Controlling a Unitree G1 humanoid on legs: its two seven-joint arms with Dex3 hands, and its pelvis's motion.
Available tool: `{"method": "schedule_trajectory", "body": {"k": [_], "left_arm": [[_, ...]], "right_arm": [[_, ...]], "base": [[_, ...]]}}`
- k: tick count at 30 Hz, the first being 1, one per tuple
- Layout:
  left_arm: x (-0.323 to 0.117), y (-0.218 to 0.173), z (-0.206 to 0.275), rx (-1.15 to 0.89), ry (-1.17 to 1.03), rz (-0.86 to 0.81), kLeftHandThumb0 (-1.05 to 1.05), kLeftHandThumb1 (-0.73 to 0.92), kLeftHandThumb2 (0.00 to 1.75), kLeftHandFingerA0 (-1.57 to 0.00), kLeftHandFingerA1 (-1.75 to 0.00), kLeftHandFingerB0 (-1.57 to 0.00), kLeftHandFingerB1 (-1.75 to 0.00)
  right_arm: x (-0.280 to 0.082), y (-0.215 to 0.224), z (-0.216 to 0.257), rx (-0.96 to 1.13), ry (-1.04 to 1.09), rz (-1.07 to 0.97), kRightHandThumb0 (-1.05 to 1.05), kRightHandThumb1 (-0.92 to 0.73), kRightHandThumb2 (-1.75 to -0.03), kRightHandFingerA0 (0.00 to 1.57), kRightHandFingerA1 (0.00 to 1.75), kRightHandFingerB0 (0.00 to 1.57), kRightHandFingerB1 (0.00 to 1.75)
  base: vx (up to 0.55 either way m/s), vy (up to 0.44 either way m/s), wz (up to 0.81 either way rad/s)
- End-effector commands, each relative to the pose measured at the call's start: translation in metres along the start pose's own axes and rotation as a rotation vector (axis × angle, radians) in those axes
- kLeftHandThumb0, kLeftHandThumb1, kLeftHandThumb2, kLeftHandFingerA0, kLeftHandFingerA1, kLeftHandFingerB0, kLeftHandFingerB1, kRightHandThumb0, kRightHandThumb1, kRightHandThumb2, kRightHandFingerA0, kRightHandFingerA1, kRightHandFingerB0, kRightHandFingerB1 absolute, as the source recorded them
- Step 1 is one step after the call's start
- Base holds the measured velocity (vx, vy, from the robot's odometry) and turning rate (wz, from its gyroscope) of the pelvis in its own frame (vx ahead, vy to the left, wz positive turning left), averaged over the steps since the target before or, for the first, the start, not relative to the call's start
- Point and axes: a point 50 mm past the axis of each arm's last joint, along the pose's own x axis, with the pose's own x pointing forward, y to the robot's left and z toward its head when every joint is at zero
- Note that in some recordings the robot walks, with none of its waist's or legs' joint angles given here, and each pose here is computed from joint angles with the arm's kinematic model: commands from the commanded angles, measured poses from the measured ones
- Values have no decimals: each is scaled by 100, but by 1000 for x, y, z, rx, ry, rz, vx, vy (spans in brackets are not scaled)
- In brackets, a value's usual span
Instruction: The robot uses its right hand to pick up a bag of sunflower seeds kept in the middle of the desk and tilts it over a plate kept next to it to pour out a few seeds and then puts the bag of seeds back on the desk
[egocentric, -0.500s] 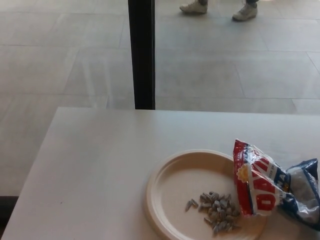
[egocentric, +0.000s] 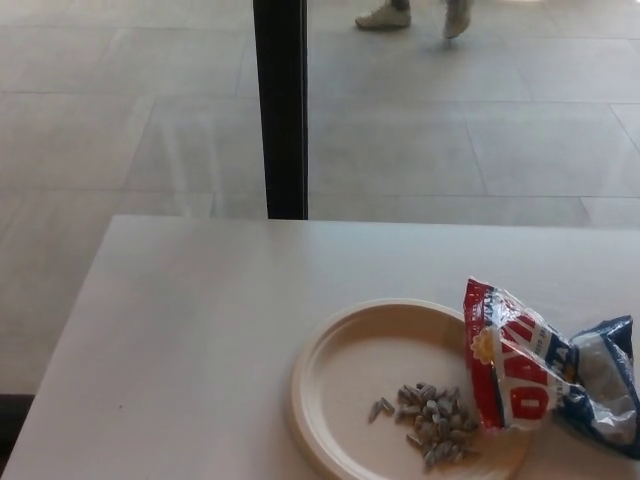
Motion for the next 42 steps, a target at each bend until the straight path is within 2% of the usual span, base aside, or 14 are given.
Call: {"method": "schedule_trajectory", "body": {"k": [1, 2, 5, 7, 8, 9, 13, 15, 17, 19, 27, 33, 36, 42], "left_arm": [[0, 3, 26, -141, -177, -97, -62, 50, 89, -49, -67, -38, -53], [-1, 6, 25, -141, -172, -93, -58, 67, 60, -49, -60, -42, -39], [-4, 14, 17, -163, -143, -66, -58, 68, 61, -46, -57, -41, -39], [-3, 12, 17, -206, -139, -51, -55, 67, 60, -49, -54, -43, -39], [-4, 13, 12, -251, -127, -36, -56, 64, 60, -50, -51, -44, -39], [-4, 14, 8, -268, -112, -18, -57, 64, 60, -50, -51, -44, -38], [-4, 13, 3, -317, -94, 7, -58, 62, 59, -54, -52, -48, -39], [-3, 12, 3, -319, -93, 13, -57, 62, 59, -54, -51, -49, -40], [-3, 11, 5, -345, -104, 9, -57, 62, 59, -55, -54, -51, -42], [-1, 11, 11, -356, -115, 13, -56, 62, 59, -51, -55, -54, -46], [2, 0, 9, -319, -85, 11, -55, 62, 59, -56, -59, -51, -43], [-1, -1, -11, -116, 29, 31, -50, 61, 58, -61, -60, -59, -50], [-10, 7, -26, -97, 43, 23, -58, 65, 59, -53, -59, -49, -46], [-13, 14, -28, -136, 28, 46, -54, 61, 58, -60, -62, -59, -49]], "right_arm": [[-49, -103, -35, 400, -180, -517, -86, -53, -92, 0, 47, 9, 54], [-51, -106, -35, 408, -180, -530, -84, -54, -92, 0, 45, 3, 47], [-60, -118, -42, 432, -191, -600, -78, -70, -65, 0, 32, 0, 49], [-61, -124, -48, 498, -210, -641, -83, -54, -93, 0, 46, 1, 43], [-65, -127, -58, 533, -190, -705, -84, -69, -64, 0, 19, 0, 43], [-69, -128, -71, 595, -174, -768, -90, -55, -96, 0, 48, 0, 43], [-78, -114, -114, 693, -18, -857, -95, -61, -98, 0, 48, 0, 34], [-79, -111, -123, 731, 34, -881, -83, -71, -69, 0, 14, 0, 8], [-81, -101, -140, 813, 103, -955, -82, -52, -93, 0, 51, 0, 36], [-89, -88, -150, 825, 137, -950, -63, -85, -63, 0, 11, 0, 0], [-115, -32, -187, 694, 373, -812, -71, -74, -84, 0, 43, 0, 20], [-103, -12, -217, 703, 561, -758, -56, -71, -62, 0, 28, 0, 18], [-102, -6, -217, 638, 555, -651, -55, -67, -60, 0, 52, 0, 44], [-104, -4, -219, 564, 563, -593, -56, -70, -63, 0, 30, 0, 39]], "base": [[0, 0, 0], [0, 0, 0], [0, 0, 0], [0, 0, 0], [0, 0, 0], [0, 0, 0], [0, 0, 0], [0, 0, 0], [0, 0, 0], [0, 0, 0], [0, 0, 0], [0, 0, 0], [0, 0, 0], [0, 0, 0]]}}
